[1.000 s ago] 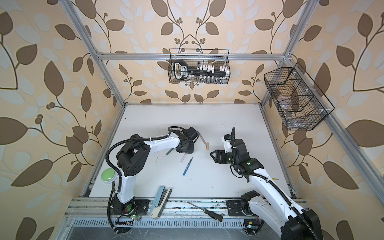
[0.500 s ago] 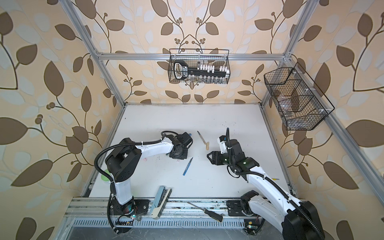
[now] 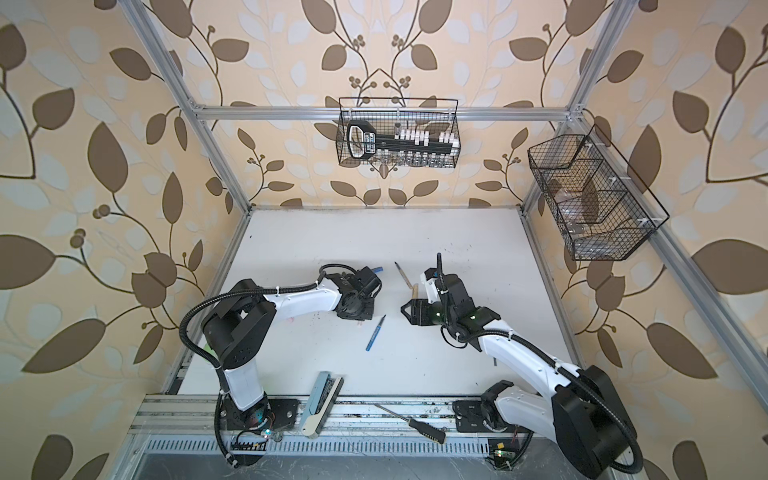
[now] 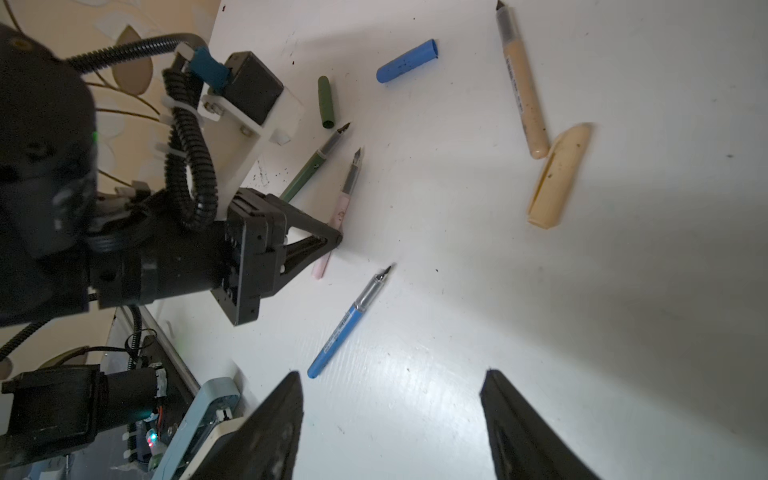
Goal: Insert the pens into the pen caps
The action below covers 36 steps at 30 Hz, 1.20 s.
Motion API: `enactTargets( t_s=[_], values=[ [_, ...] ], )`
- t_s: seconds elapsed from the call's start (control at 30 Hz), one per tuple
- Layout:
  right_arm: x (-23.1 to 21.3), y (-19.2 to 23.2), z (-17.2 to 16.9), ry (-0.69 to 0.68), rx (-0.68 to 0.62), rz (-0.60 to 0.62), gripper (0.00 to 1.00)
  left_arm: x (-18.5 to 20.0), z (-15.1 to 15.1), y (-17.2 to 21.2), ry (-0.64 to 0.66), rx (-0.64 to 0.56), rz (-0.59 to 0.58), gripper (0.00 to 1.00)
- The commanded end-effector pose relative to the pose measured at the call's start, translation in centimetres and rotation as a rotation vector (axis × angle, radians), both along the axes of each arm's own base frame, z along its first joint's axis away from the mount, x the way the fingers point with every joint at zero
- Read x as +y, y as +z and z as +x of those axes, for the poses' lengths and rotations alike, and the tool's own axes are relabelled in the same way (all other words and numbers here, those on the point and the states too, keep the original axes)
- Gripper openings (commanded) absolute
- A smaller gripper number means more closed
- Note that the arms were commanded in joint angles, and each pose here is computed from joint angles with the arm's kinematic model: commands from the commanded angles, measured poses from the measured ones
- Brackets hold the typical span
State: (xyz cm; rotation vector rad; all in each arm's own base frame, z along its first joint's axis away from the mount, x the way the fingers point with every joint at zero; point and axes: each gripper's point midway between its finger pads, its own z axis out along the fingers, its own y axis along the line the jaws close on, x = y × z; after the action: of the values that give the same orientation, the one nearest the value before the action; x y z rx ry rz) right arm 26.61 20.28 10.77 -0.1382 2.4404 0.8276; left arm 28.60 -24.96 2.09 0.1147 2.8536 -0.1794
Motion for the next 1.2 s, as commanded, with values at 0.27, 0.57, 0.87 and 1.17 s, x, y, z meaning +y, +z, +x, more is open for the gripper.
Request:
enactTargets(
  t_s=[0.27,0.57,0.87,1.17],
  values=[
    [5.4,1.3,4.2,0.041,-0.002,0.203,0.69,-1.7,-0.4,3.2,-0.122,-0.095,-0.160,0.01],
    [8.3,-0.8,5.4,0.098,0.059,0.217,0.68,-2.2,-0.8,5.9,-0.161,-0.171,-0.254,0.07],
    [10.4,-1.3,6.1,0.113,0.080,0.287,0.63,-2.5,-1.4,6.3,-0.174,-0.178,-0.288,0.06],
    [11.5,-1.9,6.4,0.120,0.107,0.324,0.50,-2.8,-1.5,8.1,-0.186,-0.230,-0.325,0.08]
  ],
)
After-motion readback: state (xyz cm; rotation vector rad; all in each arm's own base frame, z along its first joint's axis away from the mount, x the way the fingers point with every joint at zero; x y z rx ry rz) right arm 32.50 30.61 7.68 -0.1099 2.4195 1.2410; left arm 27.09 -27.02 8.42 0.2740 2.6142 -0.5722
